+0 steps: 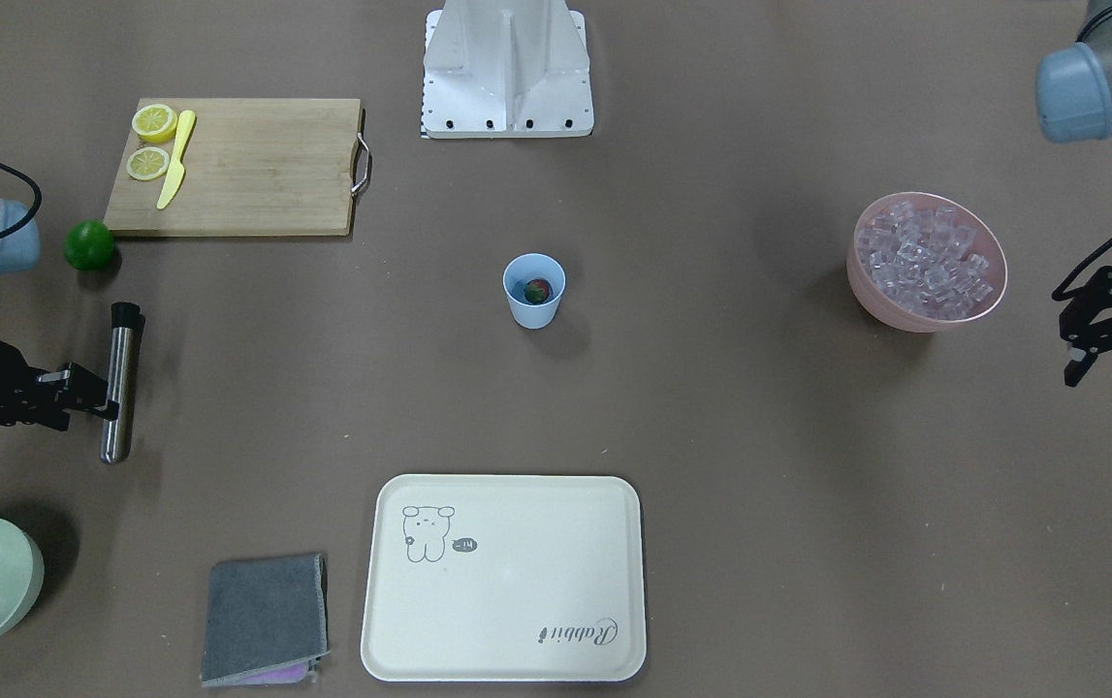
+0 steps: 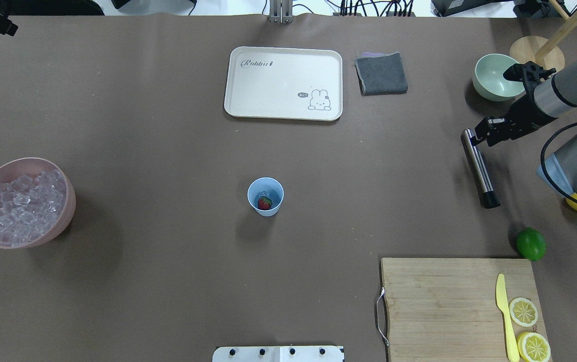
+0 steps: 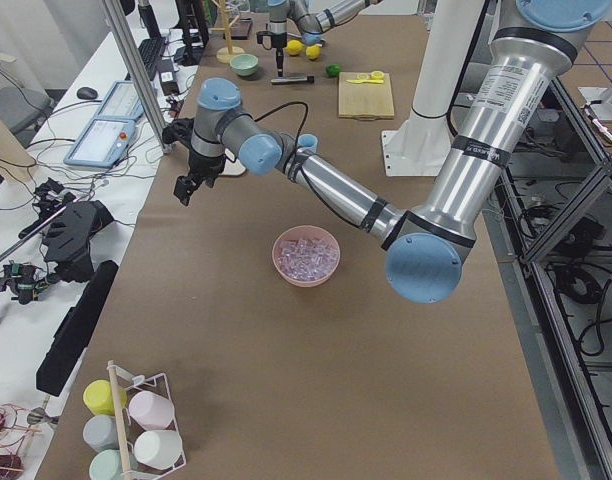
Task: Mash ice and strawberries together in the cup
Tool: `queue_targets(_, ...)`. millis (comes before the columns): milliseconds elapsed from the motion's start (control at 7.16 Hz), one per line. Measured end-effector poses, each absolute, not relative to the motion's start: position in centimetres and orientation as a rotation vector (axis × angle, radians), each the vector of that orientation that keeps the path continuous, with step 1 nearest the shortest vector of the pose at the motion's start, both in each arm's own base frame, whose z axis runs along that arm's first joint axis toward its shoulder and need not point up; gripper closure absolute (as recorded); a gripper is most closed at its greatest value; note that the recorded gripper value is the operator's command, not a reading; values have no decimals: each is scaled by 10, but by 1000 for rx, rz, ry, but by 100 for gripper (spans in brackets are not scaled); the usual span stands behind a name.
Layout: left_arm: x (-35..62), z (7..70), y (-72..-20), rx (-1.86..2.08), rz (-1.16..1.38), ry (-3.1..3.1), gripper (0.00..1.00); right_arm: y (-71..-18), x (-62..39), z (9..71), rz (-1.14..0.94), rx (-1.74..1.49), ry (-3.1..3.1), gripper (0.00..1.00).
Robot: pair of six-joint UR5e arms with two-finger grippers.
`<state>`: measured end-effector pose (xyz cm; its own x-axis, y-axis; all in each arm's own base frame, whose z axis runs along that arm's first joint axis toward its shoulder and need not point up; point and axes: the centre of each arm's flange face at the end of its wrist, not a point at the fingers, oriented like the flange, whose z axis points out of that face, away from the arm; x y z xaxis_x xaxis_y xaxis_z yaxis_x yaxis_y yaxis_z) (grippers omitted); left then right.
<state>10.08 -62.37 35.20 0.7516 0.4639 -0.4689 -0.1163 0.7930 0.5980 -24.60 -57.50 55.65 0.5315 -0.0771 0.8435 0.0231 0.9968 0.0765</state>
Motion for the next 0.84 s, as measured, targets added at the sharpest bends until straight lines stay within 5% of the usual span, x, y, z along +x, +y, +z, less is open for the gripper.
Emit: queue_targets(838, 110, 363, -625, 535, 341, 655, 3, -604, -140, 522, 96, 61, -1053, 0)
